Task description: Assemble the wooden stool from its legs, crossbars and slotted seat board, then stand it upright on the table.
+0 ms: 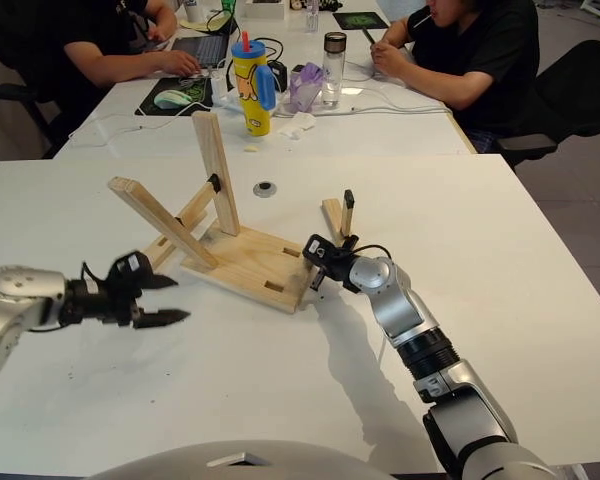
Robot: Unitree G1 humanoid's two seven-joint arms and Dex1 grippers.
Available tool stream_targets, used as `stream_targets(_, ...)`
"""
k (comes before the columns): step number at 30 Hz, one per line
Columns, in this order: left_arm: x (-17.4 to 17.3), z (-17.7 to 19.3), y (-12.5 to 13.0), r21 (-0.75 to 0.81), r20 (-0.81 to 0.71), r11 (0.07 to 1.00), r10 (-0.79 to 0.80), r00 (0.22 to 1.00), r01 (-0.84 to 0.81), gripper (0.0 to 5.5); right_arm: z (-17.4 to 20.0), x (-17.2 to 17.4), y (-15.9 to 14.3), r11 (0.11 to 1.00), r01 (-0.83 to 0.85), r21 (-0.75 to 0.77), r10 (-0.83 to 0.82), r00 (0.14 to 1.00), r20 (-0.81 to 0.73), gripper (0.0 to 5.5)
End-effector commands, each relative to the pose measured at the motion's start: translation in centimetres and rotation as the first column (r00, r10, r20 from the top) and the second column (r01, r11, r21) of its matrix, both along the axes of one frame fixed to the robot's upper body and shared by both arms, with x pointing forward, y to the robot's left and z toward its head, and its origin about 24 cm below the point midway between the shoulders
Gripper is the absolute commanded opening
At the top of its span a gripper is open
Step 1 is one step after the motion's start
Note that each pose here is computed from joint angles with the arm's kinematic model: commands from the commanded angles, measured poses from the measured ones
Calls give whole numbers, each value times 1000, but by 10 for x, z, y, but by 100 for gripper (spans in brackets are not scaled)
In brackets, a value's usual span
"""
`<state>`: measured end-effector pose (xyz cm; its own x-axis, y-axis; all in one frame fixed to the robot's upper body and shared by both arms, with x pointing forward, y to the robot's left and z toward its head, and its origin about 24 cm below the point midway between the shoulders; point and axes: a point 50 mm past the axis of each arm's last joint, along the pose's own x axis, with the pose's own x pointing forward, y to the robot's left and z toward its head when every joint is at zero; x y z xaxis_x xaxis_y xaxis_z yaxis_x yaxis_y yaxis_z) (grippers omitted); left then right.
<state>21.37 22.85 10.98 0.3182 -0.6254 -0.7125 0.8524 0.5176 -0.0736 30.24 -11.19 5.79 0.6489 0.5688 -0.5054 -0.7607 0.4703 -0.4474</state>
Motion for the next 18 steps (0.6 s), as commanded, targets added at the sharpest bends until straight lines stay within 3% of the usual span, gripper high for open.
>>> stream_targets(1,1,-30,-8,82,-19,996,24,1000,-22,373,-17,-7,0,995,-65,-81,55,991,-119,23)
stream_targets(4,21,-53,-12,206,89,976,54,995,-72,373,-26,-18,-2,980,-142,-138,109,969,-223,23)
stream_targets(8,59,-62,-27,219,238,961,113,965,-167,373,-35,-38,0,964,-224,-142,162,921,-354,23)
stream_targets(12,75,-75,-35,240,284,957,92,954,-164,373,-37,-46,8,966,-234,-113,177,911,-373,23)
stream_targets(18,96,-86,-52,231,328,966,34,944,-115,373,-37,-44,13,992,-112,-55,86,935,-344,23)
